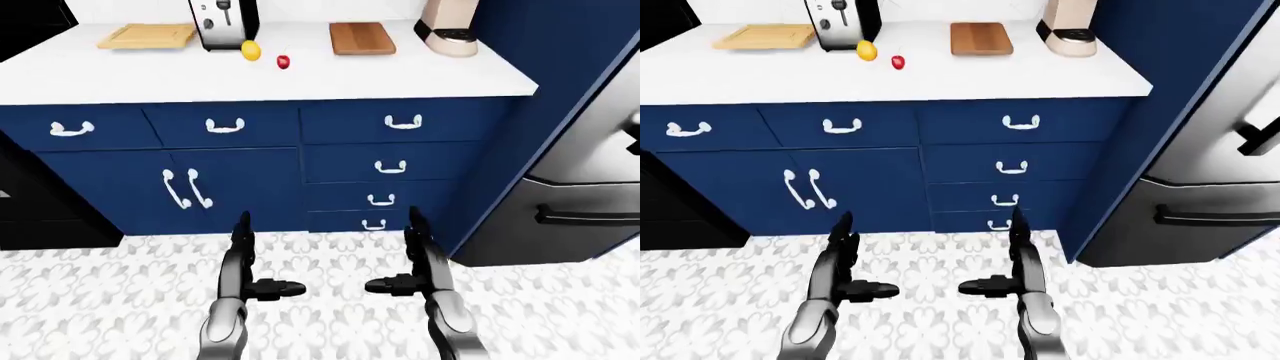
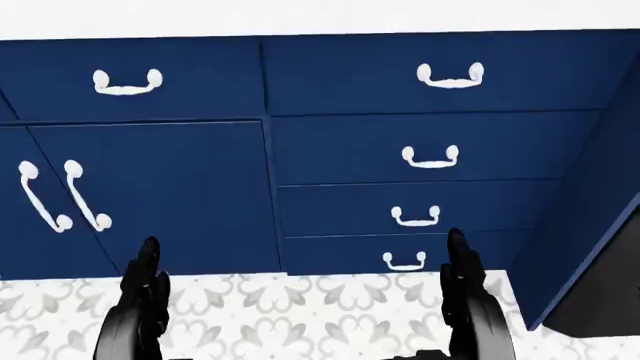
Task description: Place the tangerine and the cherry on separate cutting boards.
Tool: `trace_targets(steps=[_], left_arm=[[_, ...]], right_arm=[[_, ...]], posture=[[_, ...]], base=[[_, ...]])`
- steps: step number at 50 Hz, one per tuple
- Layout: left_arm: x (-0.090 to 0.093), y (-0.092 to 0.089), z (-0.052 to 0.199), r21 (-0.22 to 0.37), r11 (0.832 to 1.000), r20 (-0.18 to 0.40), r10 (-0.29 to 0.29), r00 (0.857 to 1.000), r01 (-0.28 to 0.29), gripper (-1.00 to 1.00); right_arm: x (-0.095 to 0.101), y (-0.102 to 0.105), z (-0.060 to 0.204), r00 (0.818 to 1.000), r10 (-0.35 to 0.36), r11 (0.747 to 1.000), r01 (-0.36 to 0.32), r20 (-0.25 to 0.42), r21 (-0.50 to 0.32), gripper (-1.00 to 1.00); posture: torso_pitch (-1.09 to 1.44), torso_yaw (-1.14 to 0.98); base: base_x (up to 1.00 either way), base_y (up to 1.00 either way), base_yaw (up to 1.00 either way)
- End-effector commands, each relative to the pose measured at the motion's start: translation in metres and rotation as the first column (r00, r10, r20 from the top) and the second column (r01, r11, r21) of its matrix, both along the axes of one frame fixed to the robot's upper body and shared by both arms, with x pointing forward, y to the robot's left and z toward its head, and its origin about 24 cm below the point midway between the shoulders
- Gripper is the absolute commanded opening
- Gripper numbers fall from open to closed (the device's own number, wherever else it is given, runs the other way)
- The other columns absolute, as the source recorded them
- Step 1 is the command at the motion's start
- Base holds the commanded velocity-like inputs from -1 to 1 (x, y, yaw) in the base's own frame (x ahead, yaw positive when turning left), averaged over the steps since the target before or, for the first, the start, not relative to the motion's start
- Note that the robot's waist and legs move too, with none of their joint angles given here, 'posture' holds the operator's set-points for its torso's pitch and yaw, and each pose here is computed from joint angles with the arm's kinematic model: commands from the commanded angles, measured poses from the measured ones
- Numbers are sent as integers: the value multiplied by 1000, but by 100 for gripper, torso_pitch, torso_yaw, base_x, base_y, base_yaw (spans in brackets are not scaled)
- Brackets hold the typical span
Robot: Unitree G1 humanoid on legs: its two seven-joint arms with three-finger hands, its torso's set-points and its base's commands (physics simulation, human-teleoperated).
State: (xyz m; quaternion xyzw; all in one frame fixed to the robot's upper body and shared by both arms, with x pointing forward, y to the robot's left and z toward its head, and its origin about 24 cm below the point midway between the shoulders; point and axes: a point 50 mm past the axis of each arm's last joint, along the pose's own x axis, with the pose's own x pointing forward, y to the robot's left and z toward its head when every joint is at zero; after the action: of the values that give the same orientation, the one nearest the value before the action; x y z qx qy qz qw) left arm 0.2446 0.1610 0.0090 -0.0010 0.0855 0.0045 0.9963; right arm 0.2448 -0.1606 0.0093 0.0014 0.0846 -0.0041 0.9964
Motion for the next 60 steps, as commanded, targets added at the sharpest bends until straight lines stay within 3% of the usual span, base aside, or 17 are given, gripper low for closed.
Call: trace_targets(steps=[1,13,24,31,33,44,47,60], left_arm=[[9,-5,30,-2,999,171,-38,985,39,100],[8,-7,38,-10,999,184,-47,982,49,100],[17,-4,123,-1,998,278,-61,959,64,100],[17,-2,154,9,998,316,-61,947,62,100],[16,-2,159,9,998,325,-60,944,60,100],[19,-1,159,6,998,327,-57,943,58,100],[21,-1,160,4,998,322,-60,945,62,100],[20,-3,182,22,996,332,-90,939,88,100]], right_arm=[[10,1,28,987,11,1000,-10,163,-7,100],[12,2,31,986,9,1000,-8,165,-10,100],[31,-2,103,968,13,999,-2,250,-45,100],[35,1,135,957,39,999,-36,288,-15,100],[34,2,139,955,61,998,-67,290,10,100],[30,6,145,949,67,997,-78,309,23,100],[29,3,153,940,34,997,-54,340,48,100],[20,1,177,918,24,1000,-24,395,-5,100]], posture=[[0,0],[0,0],[0,0],[0,0],[0,0],[0,0],[0,0],[0,0]], base=[[0,0,0],[0,0,0],[0,0,0],[0,0,0],[0,0,0],[0,0,86],[0,2,32],[26,0,0]])
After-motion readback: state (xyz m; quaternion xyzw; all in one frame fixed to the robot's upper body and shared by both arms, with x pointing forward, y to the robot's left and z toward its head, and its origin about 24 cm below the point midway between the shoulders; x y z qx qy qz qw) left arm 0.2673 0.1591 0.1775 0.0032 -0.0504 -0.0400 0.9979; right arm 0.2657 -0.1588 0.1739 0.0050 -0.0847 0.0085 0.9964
